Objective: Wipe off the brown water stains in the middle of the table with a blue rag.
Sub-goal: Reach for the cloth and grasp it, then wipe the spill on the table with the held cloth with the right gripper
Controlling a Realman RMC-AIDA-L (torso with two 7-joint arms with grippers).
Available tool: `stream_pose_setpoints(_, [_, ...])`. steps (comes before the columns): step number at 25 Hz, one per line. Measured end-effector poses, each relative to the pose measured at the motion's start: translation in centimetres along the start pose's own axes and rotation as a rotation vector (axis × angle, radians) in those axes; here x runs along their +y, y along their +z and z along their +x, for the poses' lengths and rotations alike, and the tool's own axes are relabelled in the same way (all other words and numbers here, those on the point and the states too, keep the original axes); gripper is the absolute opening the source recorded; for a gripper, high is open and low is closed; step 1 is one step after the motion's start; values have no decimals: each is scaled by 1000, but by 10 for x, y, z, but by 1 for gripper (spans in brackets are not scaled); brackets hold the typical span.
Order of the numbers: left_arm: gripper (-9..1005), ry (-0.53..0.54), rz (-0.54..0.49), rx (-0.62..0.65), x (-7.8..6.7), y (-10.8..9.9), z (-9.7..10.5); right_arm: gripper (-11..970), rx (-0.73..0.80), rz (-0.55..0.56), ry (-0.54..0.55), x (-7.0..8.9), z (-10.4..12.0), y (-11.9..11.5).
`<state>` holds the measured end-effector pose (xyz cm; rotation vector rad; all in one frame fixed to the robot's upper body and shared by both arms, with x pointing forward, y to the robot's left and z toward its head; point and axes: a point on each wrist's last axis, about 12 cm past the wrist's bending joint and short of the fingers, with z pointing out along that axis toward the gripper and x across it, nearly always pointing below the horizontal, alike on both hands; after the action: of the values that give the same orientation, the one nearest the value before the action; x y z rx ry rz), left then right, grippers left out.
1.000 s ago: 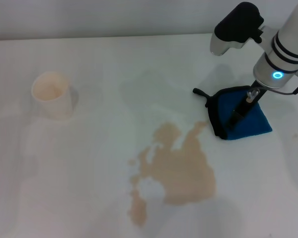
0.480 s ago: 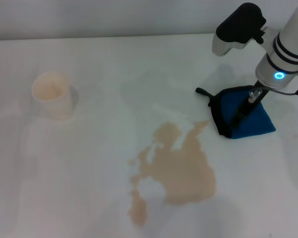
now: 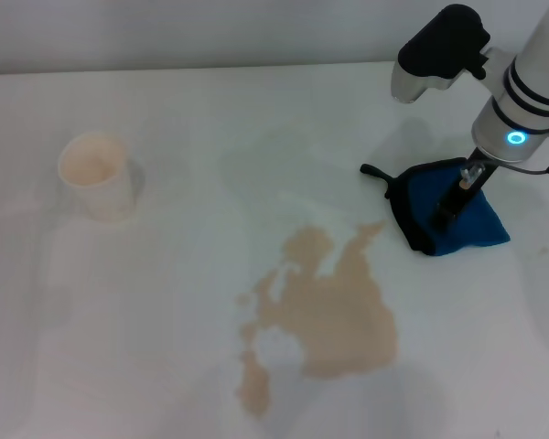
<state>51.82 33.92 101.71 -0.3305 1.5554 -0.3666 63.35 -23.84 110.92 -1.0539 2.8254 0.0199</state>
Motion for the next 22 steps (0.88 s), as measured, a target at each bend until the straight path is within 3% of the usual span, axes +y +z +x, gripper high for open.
stream_pose_setpoints(3, [891,1,1,-1,0,0,0,484,1,2,-3,0,0,-1])
stream_pose_setpoints(9, [891,2,2,-3,0,1,-1,303,0,3,-5,0,-1,-1])
stream_pose_setpoints(12, [891,2,4,-3,-1,2,-1,121,-1,3,-6,1,-1,0])
stream_pose_setpoints(22, [891,2,3,-3,-1,2,-1,87,-4,3,-4,1,0,0])
